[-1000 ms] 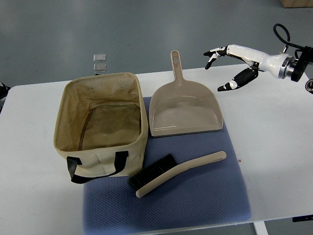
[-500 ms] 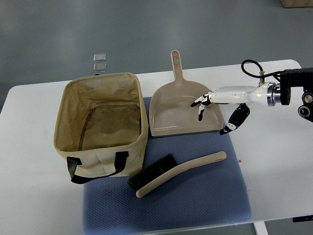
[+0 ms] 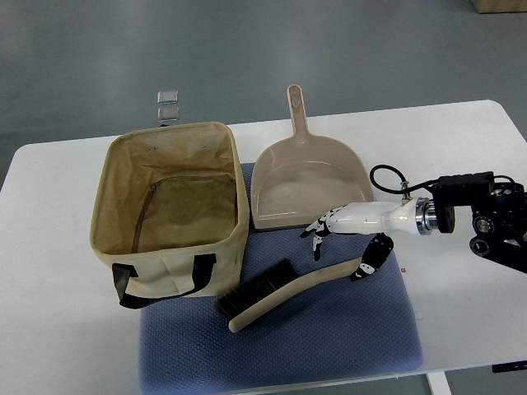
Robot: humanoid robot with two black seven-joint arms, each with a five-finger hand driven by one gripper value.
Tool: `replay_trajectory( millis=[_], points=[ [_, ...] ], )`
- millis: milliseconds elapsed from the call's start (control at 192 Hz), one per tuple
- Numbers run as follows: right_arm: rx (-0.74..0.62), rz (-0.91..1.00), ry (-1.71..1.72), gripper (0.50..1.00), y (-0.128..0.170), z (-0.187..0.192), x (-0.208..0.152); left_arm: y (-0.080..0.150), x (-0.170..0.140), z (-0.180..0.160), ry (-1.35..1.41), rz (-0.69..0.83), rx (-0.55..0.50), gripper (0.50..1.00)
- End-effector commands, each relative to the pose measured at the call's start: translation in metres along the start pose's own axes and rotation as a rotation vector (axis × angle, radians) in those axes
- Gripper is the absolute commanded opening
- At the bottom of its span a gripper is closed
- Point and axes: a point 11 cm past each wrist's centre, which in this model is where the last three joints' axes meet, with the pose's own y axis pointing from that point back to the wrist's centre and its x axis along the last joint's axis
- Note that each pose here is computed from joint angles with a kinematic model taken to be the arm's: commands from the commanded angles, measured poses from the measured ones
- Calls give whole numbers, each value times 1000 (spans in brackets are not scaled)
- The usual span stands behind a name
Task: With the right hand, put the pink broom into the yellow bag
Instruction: 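Lower the right hand beside the dustpan toward the brush handle, then close the right hand around the beige brush handle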
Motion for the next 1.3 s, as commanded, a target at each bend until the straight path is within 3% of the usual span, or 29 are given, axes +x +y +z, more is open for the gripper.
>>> replay_trajectory(
  millis=[0,474,839,984,1094,1297],
  points=[
    [-6,-2,-1,928,-4,0,-6,0,0,0,0,0,0,1000],
    [-44,16,31,911,-5,6,-14,0,0,0,0,0,0,1000],
    [-49,20,91,805,-6,6,-18,0,0,-1,0,0,1,1000],
    [-49,18,96,793,-6,6,-19,0,0,0,0,2,0,1000],
    [-48,14,92,740,-6,6,-21,0,0,0,0,0,1,1000],
    [-41,7,104,574,-8,4,-23,0,0,0,0,0,0,1000]
  ],
)
